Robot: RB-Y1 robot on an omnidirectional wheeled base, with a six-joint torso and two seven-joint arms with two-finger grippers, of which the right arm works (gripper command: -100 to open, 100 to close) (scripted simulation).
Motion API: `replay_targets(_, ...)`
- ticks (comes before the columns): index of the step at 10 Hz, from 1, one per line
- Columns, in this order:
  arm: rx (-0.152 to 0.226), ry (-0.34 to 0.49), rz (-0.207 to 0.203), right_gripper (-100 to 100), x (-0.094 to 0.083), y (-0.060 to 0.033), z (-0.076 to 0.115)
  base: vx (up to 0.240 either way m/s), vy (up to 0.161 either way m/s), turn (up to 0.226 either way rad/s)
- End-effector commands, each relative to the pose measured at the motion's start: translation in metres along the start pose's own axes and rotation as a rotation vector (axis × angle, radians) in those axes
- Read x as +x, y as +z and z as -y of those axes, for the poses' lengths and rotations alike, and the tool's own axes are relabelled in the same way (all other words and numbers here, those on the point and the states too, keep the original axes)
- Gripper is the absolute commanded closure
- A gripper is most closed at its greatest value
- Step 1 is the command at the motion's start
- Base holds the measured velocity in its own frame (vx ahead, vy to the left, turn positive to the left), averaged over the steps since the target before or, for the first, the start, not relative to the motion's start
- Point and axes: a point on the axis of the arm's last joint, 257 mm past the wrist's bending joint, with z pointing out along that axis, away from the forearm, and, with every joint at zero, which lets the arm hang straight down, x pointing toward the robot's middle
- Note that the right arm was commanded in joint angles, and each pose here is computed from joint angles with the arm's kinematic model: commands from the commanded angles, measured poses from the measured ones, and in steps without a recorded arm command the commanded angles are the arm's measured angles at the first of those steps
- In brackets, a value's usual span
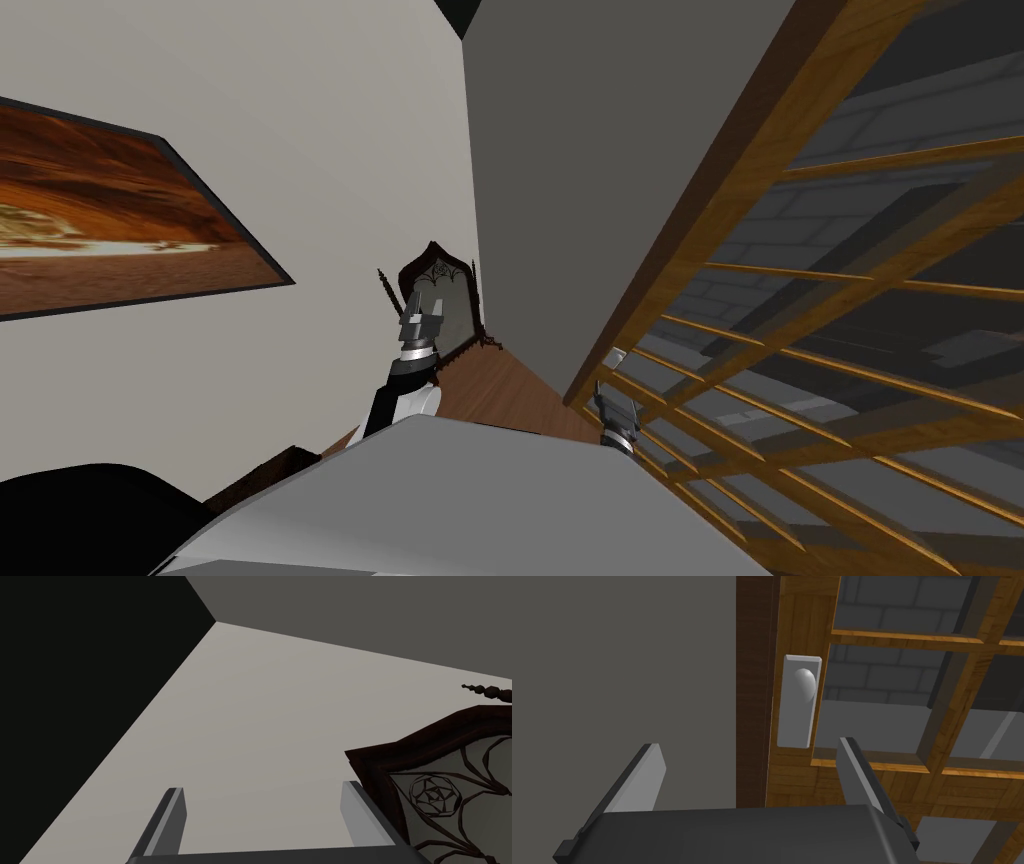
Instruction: Pull the door open
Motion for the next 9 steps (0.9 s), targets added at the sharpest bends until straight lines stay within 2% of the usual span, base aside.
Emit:
replay_targets(1, -0.02, 0.015, 0.018, -100, -0.011, -0.0031, -0.012, 0.069, -0.074, 0.099)
replay_targets(3, -0.045, 0.03, 0.038, -100, -0.021, -0.0067, -0.025, 0.055, -0.066, 0.087)
replay_targets(4, -0.068, 0.042, 0.055, -100, -0.031, -0.0102, -0.038, 0.073, -0.08, 0.161)
replay_targets(9, -0.134, 0.069, 0.091, -100, -0.051, -0.0202, -0.072, 0.06, -0.071, 0.103)
